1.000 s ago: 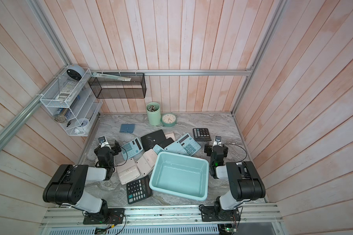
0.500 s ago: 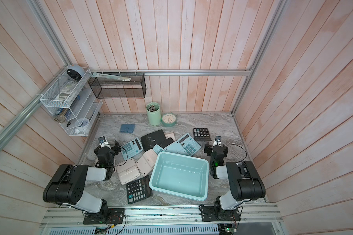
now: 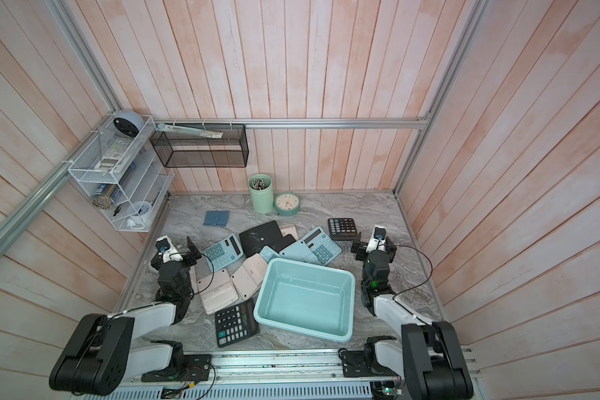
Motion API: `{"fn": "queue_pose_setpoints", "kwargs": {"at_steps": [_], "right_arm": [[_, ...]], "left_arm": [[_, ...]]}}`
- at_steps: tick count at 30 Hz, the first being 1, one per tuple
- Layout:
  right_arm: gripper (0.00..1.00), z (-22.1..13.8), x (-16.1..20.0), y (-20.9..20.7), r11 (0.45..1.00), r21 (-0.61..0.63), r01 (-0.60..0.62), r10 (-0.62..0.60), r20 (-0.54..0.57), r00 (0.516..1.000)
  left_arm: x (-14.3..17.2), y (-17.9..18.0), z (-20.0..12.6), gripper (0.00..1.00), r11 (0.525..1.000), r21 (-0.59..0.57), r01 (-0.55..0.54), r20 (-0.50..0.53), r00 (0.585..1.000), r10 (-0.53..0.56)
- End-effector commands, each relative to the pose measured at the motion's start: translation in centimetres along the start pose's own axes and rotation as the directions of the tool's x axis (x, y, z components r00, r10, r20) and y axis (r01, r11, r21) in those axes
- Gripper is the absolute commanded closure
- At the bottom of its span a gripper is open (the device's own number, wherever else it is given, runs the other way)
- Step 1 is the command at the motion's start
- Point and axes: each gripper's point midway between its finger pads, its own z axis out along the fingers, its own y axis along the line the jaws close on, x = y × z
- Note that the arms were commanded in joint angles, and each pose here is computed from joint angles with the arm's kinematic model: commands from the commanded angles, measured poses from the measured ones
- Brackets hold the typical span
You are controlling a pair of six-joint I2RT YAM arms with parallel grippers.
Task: Put the calculator in the storage box
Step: Adjust the storage box at the center of the board.
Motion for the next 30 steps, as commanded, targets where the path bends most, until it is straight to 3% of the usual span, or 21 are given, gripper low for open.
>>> {"fn": "queue_pose_setpoints", "kwargs": {"at_steps": [1, 4, 8, 11, 14, 15, 17, 19, 23, 26, 30], "right_arm": [[0.02, -0.8, -3.1, 1.4, 0.994, -0.073, -0.084, 0.081, -0.037, 0.996], [0.02, -2.0, -5.8, 2.6, 0.971, -0.132, -0.199, 0.184, -0.117, 0.976], [0.02, -3.5, -7.1, 5.2, 0.922, -0.244, -0.302, 0.234, -0.271, 0.934], [0.02, -4.5, -6.5, 6.2, 0.886, -0.263, -0.382, 0.262, -0.396, 0.880], [0.02, -5.5, -6.3, 7.8, 0.836, -0.332, -0.437, 0.247, -0.482, 0.840], [0.02, -5.9, -6.3, 8.4, 0.819, -0.360, -0.447, 0.231, -0.507, 0.830], [0.03, -6.9, -6.0, 10.0, 0.770, -0.430, -0.472, 0.183, -0.560, 0.808], [0.04, -7.7, -5.4, 11.3, 0.747, -0.471, -0.470, 0.122, -0.598, 0.792], [0.04, -9.3, -2.5, 14.6, 0.786, -0.553, -0.276, -0.164, -0.618, 0.769], [0.04, -10.1, -0.3, 17.1, 0.778, -0.626, -0.049, -0.414, -0.569, 0.711], [0.04, -10.2, 2.3, 19.2, 0.703, -0.692, 0.164, -0.636, -0.508, 0.582]], "left_arm": [[-2.4, -0.4, -0.4, 0.00, 0.996, 0.001, 0.085, 0.005, 0.996, -0.085], [-4.2, -1.3, -0.5, 0.00, 0.974, 0.016, 0.226, -0.079, 0.971, -0.224], [-5.6, -3.7, -2.3, 0.00, 0.905, 0.108, 0.412, -0.253, 0.891, -0.376], [-6.1, -5.0, -4.5, 0.00, 0.846, 0.161, 0.509, -0.365, 0.827, -0.428], [-6.1, -6.6, -6.6, 0.00, 0.802, 0.239, 0.548, -0.470, 0.788, -0.399], [-6.0, -6.8, -7.0, 0.00, 0.776, 0.240, 0.583, -0.495, 0.761, -0.419], [-4.7, -7.1, -7.9, 0.00, 0.702, 0.195, 0.685, -0.573, 0.660, -0.485], [-4.5, -8.5, -8.6, 0.00, 0.633, 0.229, 0.740, -0.642, 0.604, -0.473], [-2.4, -9.9, -9.7, 0.00, 0.589, 0.194, 0.785, -0.739, 0.511, -0.439], [-1.2, -9.5, -10.0, 0.00, 0.611, 0.175, 0.772, -0.742, 0.512, -0.433], [-0.6, -9.0, -10.1, 0.00, 0.640, 0.166, 0.750, -0.735, 0.527, -0.426]]}}
